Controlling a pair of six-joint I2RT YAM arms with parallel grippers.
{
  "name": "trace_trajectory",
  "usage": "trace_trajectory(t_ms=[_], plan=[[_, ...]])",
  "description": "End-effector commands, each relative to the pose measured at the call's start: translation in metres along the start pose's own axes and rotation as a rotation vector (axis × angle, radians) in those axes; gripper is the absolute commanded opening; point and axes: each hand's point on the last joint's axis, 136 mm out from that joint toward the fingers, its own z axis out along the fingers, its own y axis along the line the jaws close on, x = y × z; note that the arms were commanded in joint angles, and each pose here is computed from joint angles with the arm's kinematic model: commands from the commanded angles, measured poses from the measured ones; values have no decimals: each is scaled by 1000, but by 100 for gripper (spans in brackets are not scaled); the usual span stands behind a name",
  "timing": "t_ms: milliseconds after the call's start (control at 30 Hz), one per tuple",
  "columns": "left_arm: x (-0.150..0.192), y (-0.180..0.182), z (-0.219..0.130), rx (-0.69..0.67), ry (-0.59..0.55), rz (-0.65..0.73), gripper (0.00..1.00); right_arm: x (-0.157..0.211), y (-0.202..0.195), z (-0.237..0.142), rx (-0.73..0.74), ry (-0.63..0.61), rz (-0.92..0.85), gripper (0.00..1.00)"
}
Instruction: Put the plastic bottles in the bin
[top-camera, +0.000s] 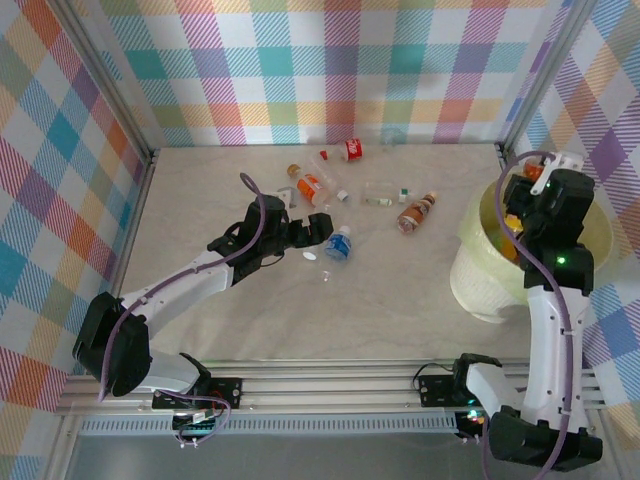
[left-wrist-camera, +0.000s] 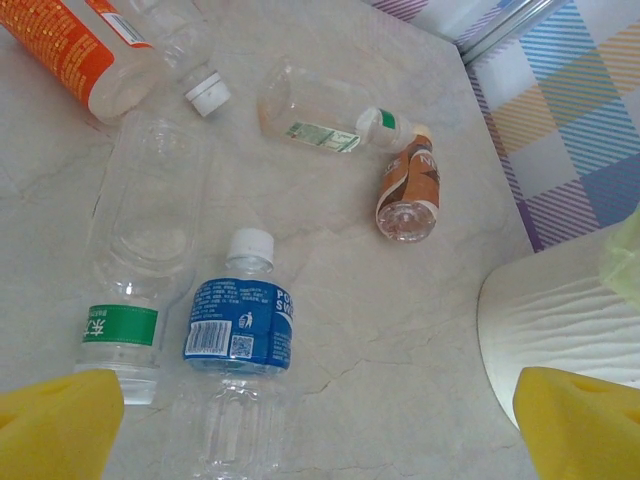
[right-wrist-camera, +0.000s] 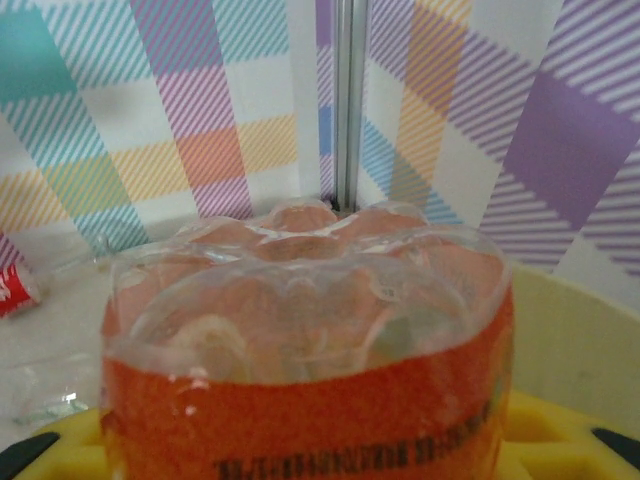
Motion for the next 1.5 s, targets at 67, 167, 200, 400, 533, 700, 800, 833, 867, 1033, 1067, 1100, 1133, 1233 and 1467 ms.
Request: trace_trajectory(t_ms=[67,167,200,400,533,700,800,833,867,1033,1067,1100,1133,1233,1467], plan=[[-4,-4,1,-2,-17,8,100,23,6,9,-43,-10,17,51],[-3,-3,1,-7,-18,9,100,39,14,16,-87,-11,22,52],[-3,-2,2,-11,-17,8,100,43,15,18,-96,-12,26,52],[-2,3,4,-28,-22,-2,100,61,17,21,-108,-7,61,64],[-3,5,5,-35,-26,-7,100,56,21,17,-134,-7,86,76],[-2,9,9,-52,-28,-13,100,43,23,6,-149,8,113,87],[-2,9,10,-53,-28,-18,100,35,30,-1,-190,-3,125,92],[-1,10,10,-56,-27,-19,100,33,29,-2,-190,-5,134,94],[-1,10,10,-59,-27,-20,100,32,29,-4,-190,-6,143,96],[1,17,9,-87,-25,-20,100,25,31,-7,-200,-7,164,100],[1,18,9,-95,-24,-20,100,26,32,-8,-207,-3,168,100],[1,19,8,-99,-25,-22,100,25,34,-8,-218,2,170,100],[2,20,8,-106,-22,-22,100,25,36,-9,-232,10,171,100],[5,25,11,-128,-11,-27,100,21,49,-14,-309,18,169,100],[22,39,28,-190,75,-31,100,11,87,-34,-544,26,166,100]])
